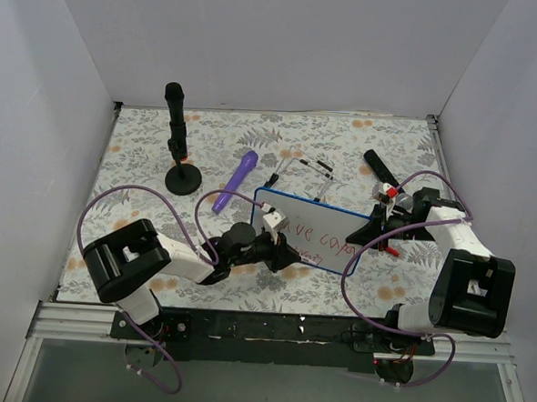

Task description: Write a sentence on the whiteboard

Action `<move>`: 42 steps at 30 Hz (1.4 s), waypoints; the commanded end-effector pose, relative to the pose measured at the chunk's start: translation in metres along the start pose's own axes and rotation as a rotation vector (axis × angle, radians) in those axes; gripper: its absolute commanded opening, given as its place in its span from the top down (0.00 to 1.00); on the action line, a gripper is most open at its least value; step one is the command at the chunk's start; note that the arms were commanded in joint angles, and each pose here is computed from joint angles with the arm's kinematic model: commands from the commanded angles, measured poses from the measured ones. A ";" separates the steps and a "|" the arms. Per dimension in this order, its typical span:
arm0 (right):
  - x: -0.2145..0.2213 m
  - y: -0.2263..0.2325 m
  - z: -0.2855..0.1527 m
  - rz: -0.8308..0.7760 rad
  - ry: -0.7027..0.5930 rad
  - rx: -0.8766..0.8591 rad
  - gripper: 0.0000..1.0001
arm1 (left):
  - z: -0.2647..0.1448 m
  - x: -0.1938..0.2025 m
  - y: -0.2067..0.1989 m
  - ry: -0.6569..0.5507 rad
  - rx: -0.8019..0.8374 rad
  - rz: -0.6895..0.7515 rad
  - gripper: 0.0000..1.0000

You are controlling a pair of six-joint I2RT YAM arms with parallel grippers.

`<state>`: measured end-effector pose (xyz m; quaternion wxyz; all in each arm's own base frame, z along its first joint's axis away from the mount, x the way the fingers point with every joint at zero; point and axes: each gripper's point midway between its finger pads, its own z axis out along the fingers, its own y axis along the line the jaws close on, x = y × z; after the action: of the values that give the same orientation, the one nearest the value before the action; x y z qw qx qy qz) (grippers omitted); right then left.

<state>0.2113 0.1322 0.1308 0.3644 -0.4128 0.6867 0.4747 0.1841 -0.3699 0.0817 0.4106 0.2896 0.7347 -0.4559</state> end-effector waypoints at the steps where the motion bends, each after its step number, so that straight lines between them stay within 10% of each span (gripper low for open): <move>1: 0.015 -0.003 -0.005 -0.025 0.105 0.035 0.99 | -0.007 -0.047 -0.029 -0.109 0.096 0.035 1.00; 22: 0.008 -0.009 -0.008 -0.008 0.099 0.097 0.99 | -0.085 -0.087 -0.050 -0.283 0.054 -0.041 1.00; 42: 0.007 -0.020 -0.014 -0.003 0.120 0.187 0.99 | -0.078 -0.060 -0.037 -0.263 -0.034 -0.098 1.00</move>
<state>0.2130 0.1299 0.1406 0.3633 -0.3828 0.7195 0.4513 0.1581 -0.3208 0.1723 0.4717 0.1926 0.6995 -0.5011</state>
